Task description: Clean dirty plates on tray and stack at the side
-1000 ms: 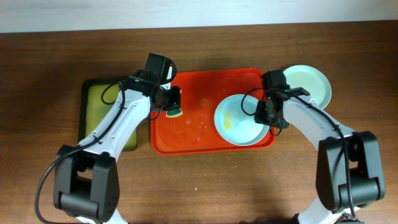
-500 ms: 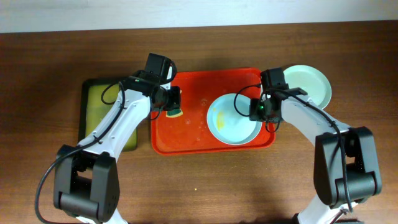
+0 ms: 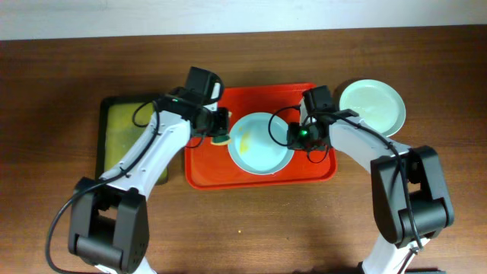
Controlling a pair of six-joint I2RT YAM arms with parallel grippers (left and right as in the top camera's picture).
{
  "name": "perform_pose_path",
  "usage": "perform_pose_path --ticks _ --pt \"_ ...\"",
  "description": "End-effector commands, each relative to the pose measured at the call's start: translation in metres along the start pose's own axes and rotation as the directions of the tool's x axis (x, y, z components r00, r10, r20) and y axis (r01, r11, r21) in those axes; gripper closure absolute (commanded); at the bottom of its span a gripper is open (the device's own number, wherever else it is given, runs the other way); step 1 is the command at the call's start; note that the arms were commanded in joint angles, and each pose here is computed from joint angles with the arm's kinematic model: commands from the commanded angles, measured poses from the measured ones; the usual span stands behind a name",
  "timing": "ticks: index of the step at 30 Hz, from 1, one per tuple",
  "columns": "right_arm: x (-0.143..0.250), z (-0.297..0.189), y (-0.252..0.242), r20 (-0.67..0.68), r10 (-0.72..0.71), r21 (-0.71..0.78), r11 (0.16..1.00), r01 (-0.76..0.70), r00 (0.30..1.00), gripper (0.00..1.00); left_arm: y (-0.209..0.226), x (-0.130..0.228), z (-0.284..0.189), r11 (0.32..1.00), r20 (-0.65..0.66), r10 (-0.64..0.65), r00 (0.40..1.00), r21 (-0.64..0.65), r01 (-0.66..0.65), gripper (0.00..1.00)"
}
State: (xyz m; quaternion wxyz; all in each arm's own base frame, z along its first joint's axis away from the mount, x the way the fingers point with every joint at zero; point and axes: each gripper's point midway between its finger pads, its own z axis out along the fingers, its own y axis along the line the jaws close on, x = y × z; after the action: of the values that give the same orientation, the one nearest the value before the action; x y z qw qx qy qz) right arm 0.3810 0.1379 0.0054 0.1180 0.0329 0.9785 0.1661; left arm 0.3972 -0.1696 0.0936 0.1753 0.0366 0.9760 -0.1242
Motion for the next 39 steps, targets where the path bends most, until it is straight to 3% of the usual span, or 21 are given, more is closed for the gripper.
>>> perform_pose_path --ticks 1,6,14,19,24,28,36,39 --pt "0.013 0.012 0.011 -0.035 0.063 -0.004 0.998 -0.063 0.997 0.92 -0.031 0.004 0.002 0.996 0.014 0.077 0.997 0.049 -0.077 1.0" --pt "0.022 0.017 0.037 -0.041 0.037 -0.025 0.999 -0.038 0.998 0.92 -0.053 0.005 0.003 0.995 0.036 0.074 0.997 0.07 -0.076 1.0" --pt "0.02 0.017 0.037 -0.031 0.033 -0.023 0.999 -0.033 0.999 0.92 -0.054 0.025 0.034 0.996 -0.07 0.009 0.997 0.09 -0.002 1.0" --pt "0.018 0.017 0.038 -0.022 0.03 -0.028 0.999 -0.031 0.999 0.91 -0.06 0.02 0.034 0.994 -0.047 0.018 0.999 0.107 -0.012 1.0" --pt "0.019 0.017 0.038 -0.026 0.031 -0.026 0.999 -0.032 0.999 0.92 -0.041 0.015 0.04 1.0 -0.007 -0.019 1.0 -0.016 0.018 1.0" --pt "0.019 0.017 0.038 -0.026 0.027 -0.026 0.999 -0.027 0.999 0.91 -0.03 0.036 0.074 0.995 -0.093 -0.09 0.992 -0.059 0.085 1.0" --pt "0.017 0.017 0.038 -0.019 0.022 -0.029 0.999 -0.022 1.0 0.91 -0.022 0.036 0.081 0.992 -0.086 -0.082 0.993 -0.098 0.073 1.0" --pt "0.019 0.017 0.038 -0.024 -0.003 -0.027 1.0 0.002 1.0 0.96 -0.022 0.036 0.081 0.992 -0.088 -0.082 0.993 -0.099 0.073 1.0"
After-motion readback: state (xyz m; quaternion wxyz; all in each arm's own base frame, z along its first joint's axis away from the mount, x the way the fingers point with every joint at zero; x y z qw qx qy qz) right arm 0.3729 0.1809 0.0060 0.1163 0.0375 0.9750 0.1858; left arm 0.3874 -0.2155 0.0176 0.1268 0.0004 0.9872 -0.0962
